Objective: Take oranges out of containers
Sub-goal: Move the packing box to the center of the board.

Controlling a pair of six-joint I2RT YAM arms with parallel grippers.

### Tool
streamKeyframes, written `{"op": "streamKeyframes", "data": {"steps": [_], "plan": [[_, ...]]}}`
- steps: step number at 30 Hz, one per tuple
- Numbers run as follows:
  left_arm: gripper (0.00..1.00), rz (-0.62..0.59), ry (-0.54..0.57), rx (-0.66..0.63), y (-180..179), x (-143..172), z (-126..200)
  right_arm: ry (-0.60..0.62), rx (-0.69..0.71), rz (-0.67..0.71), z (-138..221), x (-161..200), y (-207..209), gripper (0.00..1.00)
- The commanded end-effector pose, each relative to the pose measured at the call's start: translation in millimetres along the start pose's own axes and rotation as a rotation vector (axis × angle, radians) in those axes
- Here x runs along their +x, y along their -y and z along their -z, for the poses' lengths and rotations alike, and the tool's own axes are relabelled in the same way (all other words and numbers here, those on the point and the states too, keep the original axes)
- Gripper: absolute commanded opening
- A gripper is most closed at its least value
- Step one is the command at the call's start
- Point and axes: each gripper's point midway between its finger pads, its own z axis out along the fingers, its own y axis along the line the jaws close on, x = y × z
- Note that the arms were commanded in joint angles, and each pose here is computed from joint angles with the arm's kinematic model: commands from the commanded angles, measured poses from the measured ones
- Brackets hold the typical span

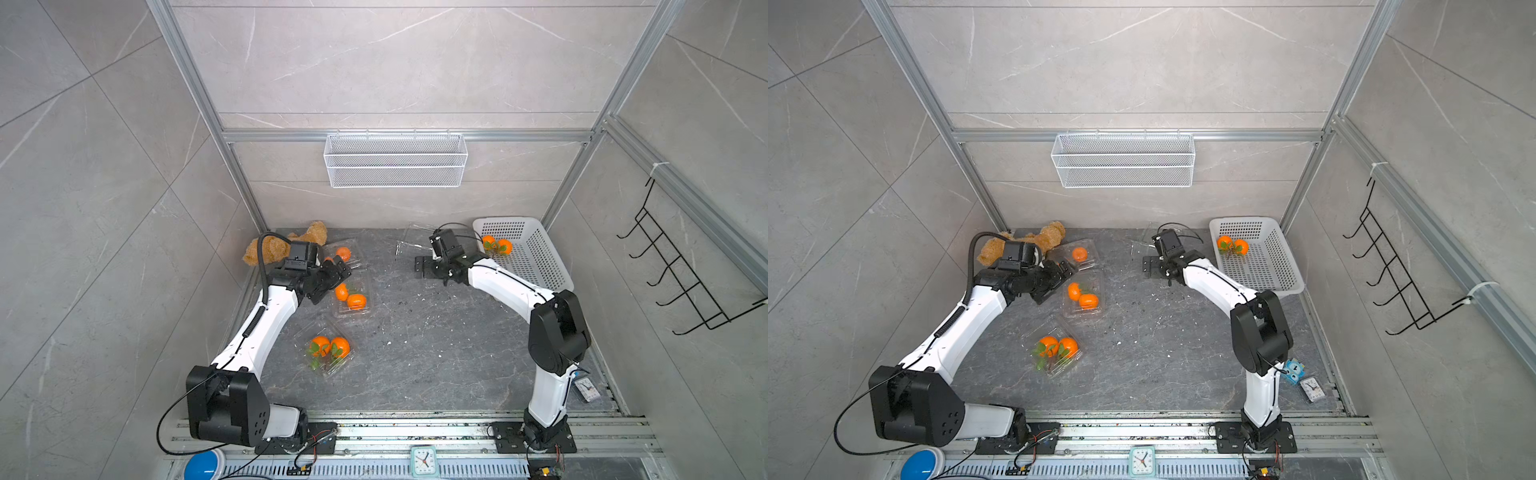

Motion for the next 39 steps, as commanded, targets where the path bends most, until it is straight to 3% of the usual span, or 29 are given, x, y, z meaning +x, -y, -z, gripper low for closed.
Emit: {"op": "streamKeyframes", "data": {"steps": [1, 9, 16, 25, 31, 39], "plan": [[0.99, 0.031, -0.016, -0.018, -23, 2, -7, -0.022, -0.136, 0.009, 3, 23, -51, 1.00], [0.99, 0.103, -0.039, 0.009, -39, -11, -44, -0.117, -0.311, 0.033, -14, 71, -135, 1.00], [0.99, 0.102, -0.055, 0.021, -32, -26, -74, -0.168, -0.374, -0.004, -41, 76, -161, 1.00], [0.99, 0.040, -0.094, 0.058, 2, -18, -103, -0.173, -0.437, -0.046, -53, 73, -179, 1.00], [0.99, -0.015, -0.123, 0.097, 41, 0, -117, -0.155, -0.390, -0.064, -38, 69, -152, 0.94], [0.99, -0.013, -0.178, 0.178, 89, 46, -133, -0.115, -0.280, -0.142, -13, 73, -63, 0.86]]}}
